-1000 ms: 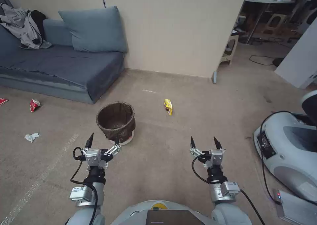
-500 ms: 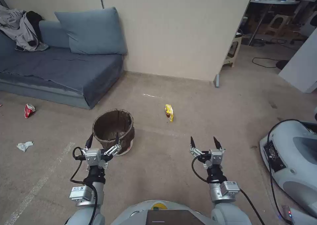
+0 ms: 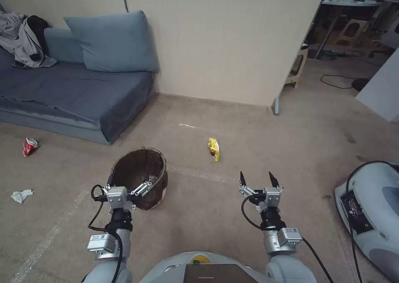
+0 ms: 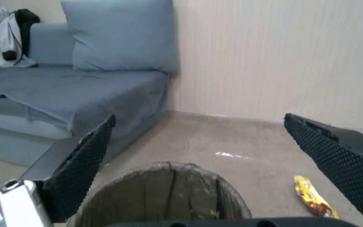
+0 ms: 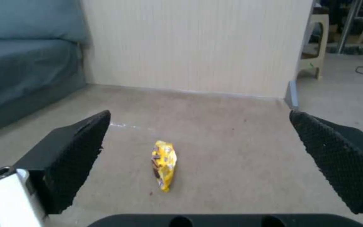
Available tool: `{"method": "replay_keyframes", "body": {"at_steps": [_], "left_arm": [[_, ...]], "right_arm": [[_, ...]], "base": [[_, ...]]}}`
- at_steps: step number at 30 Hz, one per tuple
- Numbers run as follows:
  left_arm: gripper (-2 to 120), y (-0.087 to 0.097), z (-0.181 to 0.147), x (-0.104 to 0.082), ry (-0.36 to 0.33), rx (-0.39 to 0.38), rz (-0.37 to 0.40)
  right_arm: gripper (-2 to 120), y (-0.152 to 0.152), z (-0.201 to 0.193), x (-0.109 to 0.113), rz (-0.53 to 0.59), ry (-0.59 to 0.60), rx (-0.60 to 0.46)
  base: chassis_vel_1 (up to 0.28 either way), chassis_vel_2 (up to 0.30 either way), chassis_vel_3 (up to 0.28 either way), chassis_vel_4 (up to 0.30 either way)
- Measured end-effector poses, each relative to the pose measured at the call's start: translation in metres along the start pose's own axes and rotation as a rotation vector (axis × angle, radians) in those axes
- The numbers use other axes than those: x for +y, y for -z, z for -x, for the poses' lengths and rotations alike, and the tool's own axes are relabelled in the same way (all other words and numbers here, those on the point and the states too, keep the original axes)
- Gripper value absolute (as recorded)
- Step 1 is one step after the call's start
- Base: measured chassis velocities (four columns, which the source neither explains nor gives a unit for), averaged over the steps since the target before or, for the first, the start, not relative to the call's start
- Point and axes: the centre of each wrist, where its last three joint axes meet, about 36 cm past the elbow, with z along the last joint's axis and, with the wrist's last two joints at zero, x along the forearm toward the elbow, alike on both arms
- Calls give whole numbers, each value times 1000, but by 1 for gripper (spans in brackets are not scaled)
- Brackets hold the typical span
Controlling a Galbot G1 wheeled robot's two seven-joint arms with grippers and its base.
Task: Pick up the trash bin, then pick up the garbage from the floor and place it into the trash bin.
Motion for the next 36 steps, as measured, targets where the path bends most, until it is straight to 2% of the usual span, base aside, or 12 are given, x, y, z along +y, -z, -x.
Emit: {"method": "replay_keyframes", "body": {"at_steps": [17,26,36], "left_arm": [[100,0,0,2,5,4,-2],[100,7,5,15,20,35,-9],[100,16,22,40,35,146,13]], "right_arm": [[100,0,-1,0,1,-2,-8],[100,1,0,-3,0,0,-7],[100,1,0,-5,-1,0,12]], "base": [[-89,78,88,-87],[0,0,0,0],[0,0,0,0]]}}
